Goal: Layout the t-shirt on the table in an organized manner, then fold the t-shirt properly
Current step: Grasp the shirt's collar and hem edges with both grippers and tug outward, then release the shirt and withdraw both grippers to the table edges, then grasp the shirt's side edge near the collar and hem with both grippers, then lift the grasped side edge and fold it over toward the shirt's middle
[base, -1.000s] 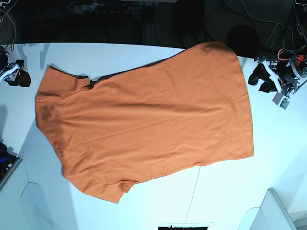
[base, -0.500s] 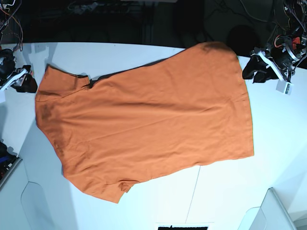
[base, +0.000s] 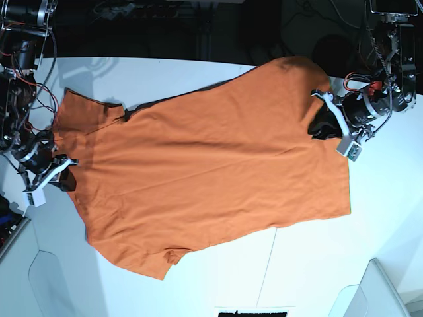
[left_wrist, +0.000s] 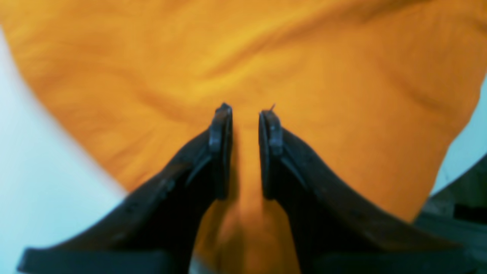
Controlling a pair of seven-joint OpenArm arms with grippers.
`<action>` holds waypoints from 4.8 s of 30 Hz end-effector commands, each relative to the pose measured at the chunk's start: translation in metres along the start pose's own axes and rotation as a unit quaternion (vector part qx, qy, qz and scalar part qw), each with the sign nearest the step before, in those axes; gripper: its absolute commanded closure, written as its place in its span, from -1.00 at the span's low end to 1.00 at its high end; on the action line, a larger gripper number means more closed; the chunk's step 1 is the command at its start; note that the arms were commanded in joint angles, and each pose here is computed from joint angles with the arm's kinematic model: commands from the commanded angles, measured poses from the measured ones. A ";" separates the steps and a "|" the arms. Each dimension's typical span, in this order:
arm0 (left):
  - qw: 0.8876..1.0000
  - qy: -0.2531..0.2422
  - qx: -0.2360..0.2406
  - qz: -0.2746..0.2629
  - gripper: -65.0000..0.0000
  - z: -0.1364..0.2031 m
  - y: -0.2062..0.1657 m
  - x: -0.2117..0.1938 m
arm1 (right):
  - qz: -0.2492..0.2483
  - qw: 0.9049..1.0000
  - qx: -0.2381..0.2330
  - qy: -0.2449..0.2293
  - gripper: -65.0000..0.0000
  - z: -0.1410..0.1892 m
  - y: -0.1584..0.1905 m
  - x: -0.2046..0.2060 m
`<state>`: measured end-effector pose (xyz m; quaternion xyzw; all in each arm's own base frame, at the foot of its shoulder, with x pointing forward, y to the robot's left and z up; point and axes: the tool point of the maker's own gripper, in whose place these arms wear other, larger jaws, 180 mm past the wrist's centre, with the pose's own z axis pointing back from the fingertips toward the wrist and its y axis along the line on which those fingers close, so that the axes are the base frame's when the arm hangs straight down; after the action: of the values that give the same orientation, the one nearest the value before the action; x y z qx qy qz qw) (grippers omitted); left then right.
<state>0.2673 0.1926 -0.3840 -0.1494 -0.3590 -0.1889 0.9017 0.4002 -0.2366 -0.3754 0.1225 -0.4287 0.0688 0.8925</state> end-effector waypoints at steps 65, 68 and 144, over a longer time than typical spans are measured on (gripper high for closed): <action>0.981 0.047 -0.036 0.186 -0.07 0.072 0.084 -0.040 | -0.103 0.987 -0.002 0.126 0.01 0.160 -0.012 -0.139; 0.980 0.043 -0.041 0.192 -0.08 0.068 0.079 -0.042 | -0.116 0.985 -0.003 0.128 0.01 0.158 -0.014 -0.147; 0.995 -0.068 0.036 0.064 0.18 -0.001 0.111 0.054 | -0.146 0.987 0.052 -0.052 0.00 0.038 -0.005 0.010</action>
<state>0.3414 0.2703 -0.3821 -0.1575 -0.3879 -0.1032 0.9023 0.3651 -0.2434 -0.3676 0.2358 -0.4160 -0.0487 0.8769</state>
